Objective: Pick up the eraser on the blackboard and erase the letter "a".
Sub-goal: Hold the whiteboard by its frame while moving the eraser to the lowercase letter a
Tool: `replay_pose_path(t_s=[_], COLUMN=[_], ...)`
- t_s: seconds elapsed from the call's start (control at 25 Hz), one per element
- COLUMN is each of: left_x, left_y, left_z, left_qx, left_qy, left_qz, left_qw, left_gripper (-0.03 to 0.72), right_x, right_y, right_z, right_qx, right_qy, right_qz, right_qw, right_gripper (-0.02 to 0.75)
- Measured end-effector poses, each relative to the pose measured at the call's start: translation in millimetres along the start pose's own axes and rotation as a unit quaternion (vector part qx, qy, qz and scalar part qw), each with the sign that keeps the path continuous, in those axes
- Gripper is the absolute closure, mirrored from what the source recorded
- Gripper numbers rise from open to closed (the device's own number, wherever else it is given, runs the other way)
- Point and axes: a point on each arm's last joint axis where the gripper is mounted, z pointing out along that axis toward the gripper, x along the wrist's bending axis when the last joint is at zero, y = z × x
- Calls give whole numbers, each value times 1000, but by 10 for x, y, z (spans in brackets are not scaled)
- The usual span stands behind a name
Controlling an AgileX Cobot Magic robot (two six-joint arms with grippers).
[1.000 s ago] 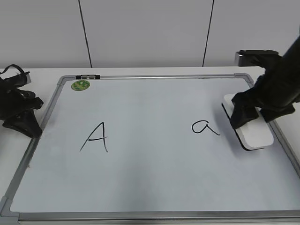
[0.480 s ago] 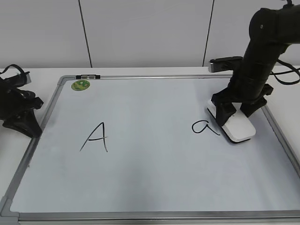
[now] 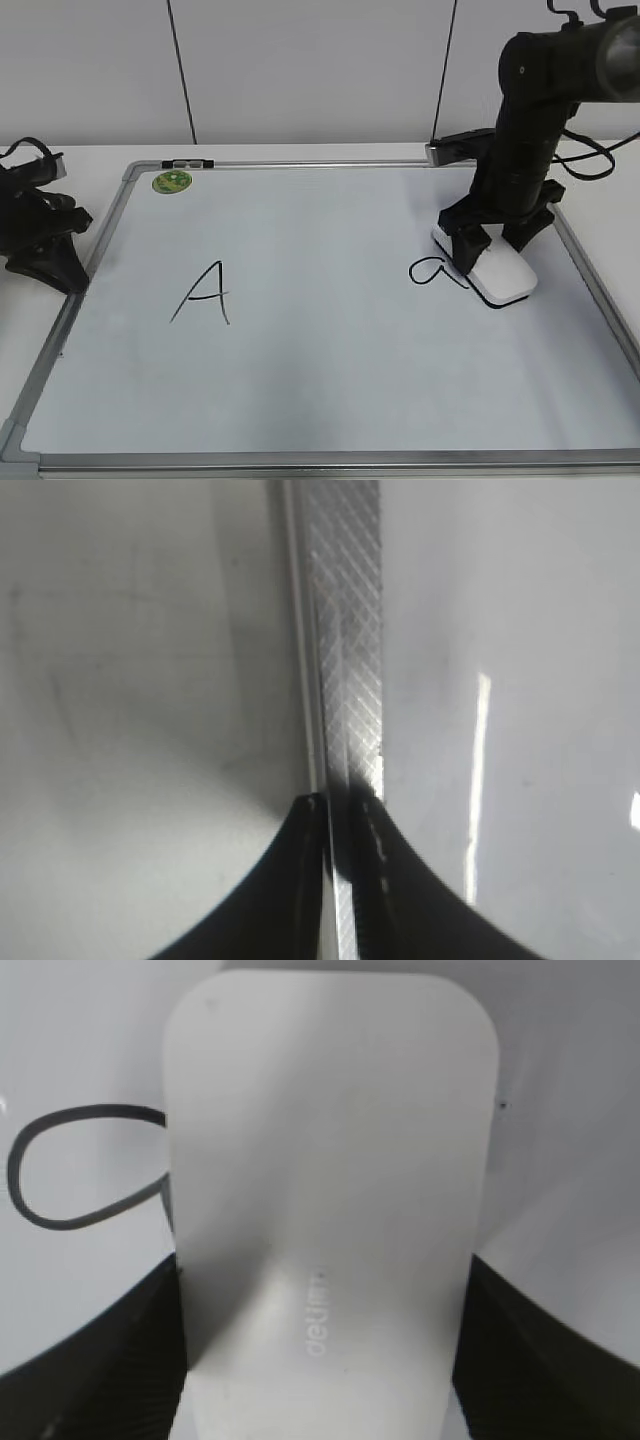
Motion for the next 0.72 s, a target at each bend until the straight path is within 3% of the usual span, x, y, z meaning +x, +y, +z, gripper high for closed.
replay_pose_path(t_s=[0.28, 0.72], left_x=[0, 2], left_y=[0, 1], left_z=[0, 0], left_qx=[0, -1], left_qy=[0, 1], left_qz=[0, 0], left_qw=[1000, 1000], left_gripper=[653, 653], right_x=[115, 800], right_y=[77, 272], right_z=[7, 59], right_qx=[6, 12], right_qy=[-4, 3], right_qz=[-11, -86], right_qw=[1000, 996], right_gripper=[201, 201])
